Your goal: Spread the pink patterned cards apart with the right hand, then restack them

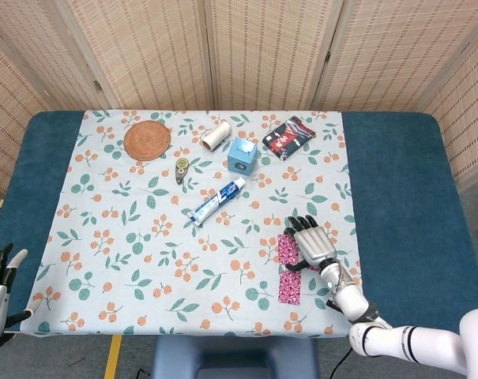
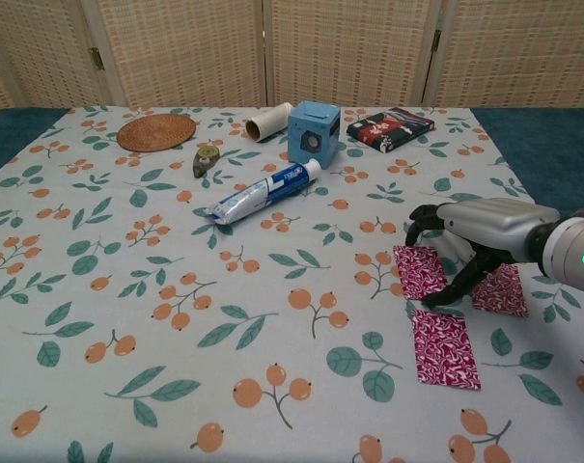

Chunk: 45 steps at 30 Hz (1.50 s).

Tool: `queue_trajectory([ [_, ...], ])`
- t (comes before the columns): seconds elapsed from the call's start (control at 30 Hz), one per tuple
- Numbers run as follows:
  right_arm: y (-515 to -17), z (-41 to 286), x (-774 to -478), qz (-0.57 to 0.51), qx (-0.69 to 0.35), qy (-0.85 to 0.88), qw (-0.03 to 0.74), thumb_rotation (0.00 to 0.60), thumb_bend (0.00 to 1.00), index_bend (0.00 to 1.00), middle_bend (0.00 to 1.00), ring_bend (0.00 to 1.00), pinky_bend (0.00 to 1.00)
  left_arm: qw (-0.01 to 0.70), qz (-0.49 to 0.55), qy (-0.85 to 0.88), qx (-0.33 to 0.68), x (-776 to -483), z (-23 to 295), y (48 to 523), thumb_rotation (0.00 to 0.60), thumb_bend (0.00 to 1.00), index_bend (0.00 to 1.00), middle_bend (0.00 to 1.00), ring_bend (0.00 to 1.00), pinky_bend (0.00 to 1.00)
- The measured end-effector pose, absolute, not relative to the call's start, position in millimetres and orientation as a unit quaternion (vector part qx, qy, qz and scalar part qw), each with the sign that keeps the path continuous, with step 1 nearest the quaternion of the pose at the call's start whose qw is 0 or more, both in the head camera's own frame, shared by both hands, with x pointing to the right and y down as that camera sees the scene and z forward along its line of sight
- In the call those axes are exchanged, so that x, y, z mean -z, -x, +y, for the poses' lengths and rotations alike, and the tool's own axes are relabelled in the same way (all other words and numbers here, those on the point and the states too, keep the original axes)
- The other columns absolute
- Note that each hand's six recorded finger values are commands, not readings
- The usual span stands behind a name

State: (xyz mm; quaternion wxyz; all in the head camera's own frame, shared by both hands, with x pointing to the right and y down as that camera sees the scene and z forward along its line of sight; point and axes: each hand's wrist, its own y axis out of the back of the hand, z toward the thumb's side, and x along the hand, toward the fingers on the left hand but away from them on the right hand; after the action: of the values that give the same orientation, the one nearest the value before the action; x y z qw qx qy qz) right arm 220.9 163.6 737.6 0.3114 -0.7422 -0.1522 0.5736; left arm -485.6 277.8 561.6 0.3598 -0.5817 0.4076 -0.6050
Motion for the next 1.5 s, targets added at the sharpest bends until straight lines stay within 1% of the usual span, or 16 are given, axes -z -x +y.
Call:
queue_trajectory([
  [0.17,-222,163,-736,-0.155,-0.573,0.742,0.311,0.425,0.22,0.28,0.09,0.00,0.00,0.360,0.409,0.581,0.605,-562,278,486,0.600,0.22,0.14,0.00,0.03,0.00],
  [0.37,-222,162,-731,-0.164,-0.568,0.745,0.309,0.425,0.22,0.28,0.10,0.00,0.00,0.359,0.409,0.581,0.605,-561,278,487,0.600,0.22,0.14,0.00,0.03,0.00],
  [0.57,-226,163,-715,-0.179,-0.560,0.748,0.308,0.425,0.21,0.28,0.10,0.00,0.00,0.360,0.407,0.580,0.606,-561,279,487,0.600,0.22,0.14,0.00,0.03,0.00],
  [0.7,-229,168,-704,-0.190,-0.555,0.756,0.292,0.425,0.21,0.28,0.10,0.00,0.00,0.360,0.408,0.582,0.604,-561,279,486,0.600,0.22,0.14,0.00,0.03,0.00],
  [0.87,-230,182,-694,-0.195,-0.546,0.770,0.266,0.426,0.22,0.28,0.11,0.00,0.00,0.361,0.407,0.585,0.602,-562,278,483,0.600,0.22,0.14,0.00,0.03,0.00],
  [1.13,-225,213,-693,-0.186,-0.540,0.784,0.242,0.425,0.22,0.28,0.11,0.00,0.00,0.360,0.410,0.582,0.603,-560,278,486,0.600,0.22,0.14,0.00,0.03,0.00],
  [1.5,-223,232,-685,-0.182,-0.536,0.789,0.237,0.426,0.22,0.28,0.11,0.00,0.00,0.358,0.410,0.584,0.602,-563,279,486,0.600,0.22,0.14,0.00,0.03,0.00],
])
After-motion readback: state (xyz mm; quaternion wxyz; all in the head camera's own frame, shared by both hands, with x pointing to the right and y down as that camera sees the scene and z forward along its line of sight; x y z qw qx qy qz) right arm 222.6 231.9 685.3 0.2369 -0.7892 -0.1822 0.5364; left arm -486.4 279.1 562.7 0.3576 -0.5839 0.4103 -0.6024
